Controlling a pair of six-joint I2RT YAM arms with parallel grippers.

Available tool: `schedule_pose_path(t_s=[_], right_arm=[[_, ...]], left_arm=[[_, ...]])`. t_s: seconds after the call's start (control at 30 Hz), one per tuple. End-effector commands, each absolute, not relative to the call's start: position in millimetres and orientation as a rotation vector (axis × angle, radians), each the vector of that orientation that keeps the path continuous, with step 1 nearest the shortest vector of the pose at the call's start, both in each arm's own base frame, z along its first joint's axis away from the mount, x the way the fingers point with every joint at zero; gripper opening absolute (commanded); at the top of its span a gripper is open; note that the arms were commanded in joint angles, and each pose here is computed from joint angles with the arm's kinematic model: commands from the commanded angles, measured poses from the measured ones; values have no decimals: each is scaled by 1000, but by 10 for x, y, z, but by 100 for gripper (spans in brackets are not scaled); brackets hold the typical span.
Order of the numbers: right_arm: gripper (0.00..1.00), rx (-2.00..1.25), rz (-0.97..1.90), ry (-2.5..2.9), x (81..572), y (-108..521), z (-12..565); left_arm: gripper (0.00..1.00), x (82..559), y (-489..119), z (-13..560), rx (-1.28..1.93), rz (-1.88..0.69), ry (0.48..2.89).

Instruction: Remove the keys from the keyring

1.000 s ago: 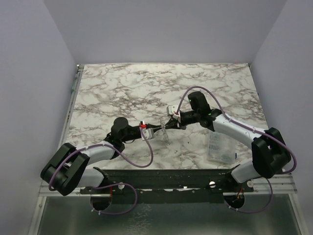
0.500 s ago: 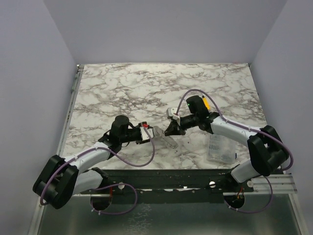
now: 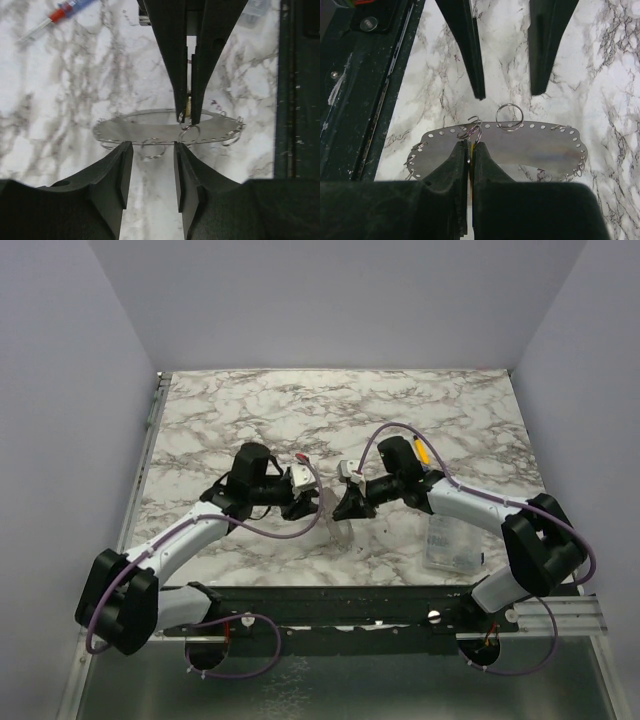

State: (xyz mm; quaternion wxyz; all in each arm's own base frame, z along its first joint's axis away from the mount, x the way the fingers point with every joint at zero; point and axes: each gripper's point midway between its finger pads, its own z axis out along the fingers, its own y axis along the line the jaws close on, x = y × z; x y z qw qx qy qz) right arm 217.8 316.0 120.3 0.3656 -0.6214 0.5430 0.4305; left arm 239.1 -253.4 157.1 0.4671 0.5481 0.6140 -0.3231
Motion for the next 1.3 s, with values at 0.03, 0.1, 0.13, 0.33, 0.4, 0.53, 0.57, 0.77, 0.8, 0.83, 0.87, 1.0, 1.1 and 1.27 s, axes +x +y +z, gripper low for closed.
schedule_pose_path(t_s=[0.03, 0.1, 0.13, 0.33, 0.4, 0.53, 0.57, 0.77, 0.8, 0.83, 0.87, 1.0, 1.1, 1.27], right_arm=[[1, -1599, 1164, 1388, 2089, 3185, 1162], [1, -1600, 1157, 1384, 2100, 3187, 1164], [1, -1600, 1159, 1387, 2102, 3190, 1159], [1, -1596, 1156, 1383, 2126, 3203, 1167], [1, -1595, 1161, 1383, 2124, 3208, 1169], [1, -1590, 1176, 1401, 2131, 3220, 1142], [1, -1591, 1181, 1402, 2131, 3223, 1134], [1, -1593, 1197, 1412, 2121, 3226, 1087], [1, -1594, 1193, 1412, 2126, 3227, 1088], [1, -1594, 1190, 1414, 2126, 3223, 1081], [1, -1594, 1187, 1417, 2125, 3221, 1078], [1, -1587, 1172, 1416, 2153, 3221, 1113], [1, -1588, 1167, 1415, 2154, 3220, 1119], [1, -1588, 1161, 1410, 2155, 3216, 1130]], left_arm=[[42, 2025, -2609, 1450, 1229, -1211, 1775], [42, 1977, -2620, 1539, 1226, -1256, 1770], [42, 1993, -2619, 1573, 1220, -1266, 1787], [46, 2340, -2428, 1870, 1044, -1303, 1949], [50, 2351, -2349, 1907, 1101, -1219, 1948], [55, 2441, -2177, 1957, 1145, -1038, 1977], [54, 2436, -2138, 1937, 1160, -1044, 2016], [63, 2190, -2086, 1899, 1413, -1273, 2026], [63, 2185, -2110, 1898, 1427, -1300, 1988], [62, 2178, -2145, 1894, 1436, -1332, 1942], [60, 2177, -2193, 1899, 1424, -1374, 1902], [50, 2149, -2362, 1934, 1386, -1535, 1716], [45, 2172, -2420, 1910, 1364, -1600, 1672], [43, 2105, -2396, 1718, 1392, -1661, 1669]])
